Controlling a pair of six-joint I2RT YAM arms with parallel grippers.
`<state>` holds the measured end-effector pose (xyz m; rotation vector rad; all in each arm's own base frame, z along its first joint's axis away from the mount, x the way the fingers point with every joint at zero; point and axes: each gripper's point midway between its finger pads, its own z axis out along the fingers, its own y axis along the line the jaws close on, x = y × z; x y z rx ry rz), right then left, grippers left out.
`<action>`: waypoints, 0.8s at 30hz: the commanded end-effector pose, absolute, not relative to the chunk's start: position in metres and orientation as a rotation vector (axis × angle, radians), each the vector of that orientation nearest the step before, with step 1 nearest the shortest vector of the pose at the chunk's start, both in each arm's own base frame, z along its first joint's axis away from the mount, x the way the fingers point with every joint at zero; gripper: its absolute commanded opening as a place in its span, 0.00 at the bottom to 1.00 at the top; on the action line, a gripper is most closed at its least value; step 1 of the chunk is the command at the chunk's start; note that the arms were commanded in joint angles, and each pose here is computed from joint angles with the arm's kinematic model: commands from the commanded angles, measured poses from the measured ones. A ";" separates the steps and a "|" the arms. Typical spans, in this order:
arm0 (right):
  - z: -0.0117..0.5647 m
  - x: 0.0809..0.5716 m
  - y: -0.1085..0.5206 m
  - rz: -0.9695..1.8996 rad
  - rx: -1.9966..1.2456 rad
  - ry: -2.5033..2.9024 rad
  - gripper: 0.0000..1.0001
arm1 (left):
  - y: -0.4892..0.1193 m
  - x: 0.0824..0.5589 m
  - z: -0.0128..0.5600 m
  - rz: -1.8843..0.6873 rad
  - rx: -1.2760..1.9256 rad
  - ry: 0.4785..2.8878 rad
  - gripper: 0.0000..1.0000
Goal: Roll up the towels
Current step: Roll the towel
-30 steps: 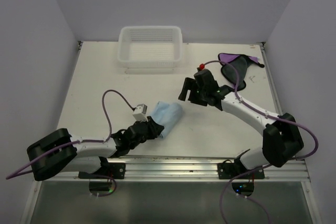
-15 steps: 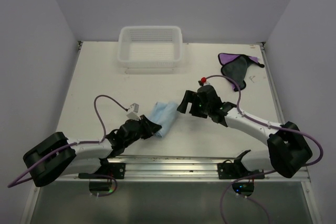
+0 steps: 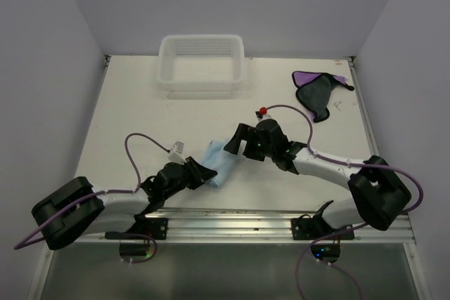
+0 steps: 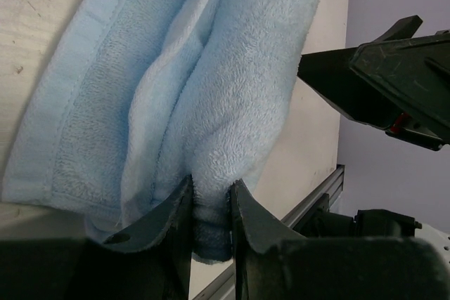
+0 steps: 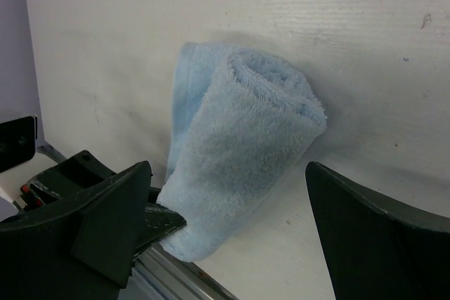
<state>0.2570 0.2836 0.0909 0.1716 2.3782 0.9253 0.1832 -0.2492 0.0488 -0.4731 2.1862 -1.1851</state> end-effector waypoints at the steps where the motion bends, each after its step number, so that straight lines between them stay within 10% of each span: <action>1: 0.103 0.267 0.299 0.995 0.191 2.320 0.96 | -0.250 0.180 0.049 -1.233 -0.511 2.185 0.00; 24: 0.083 0.267 0.334 0.995 0.182 2.377 0.93 | -0.216 0.173 0.030 -1.166 -0.683 2.157 0.00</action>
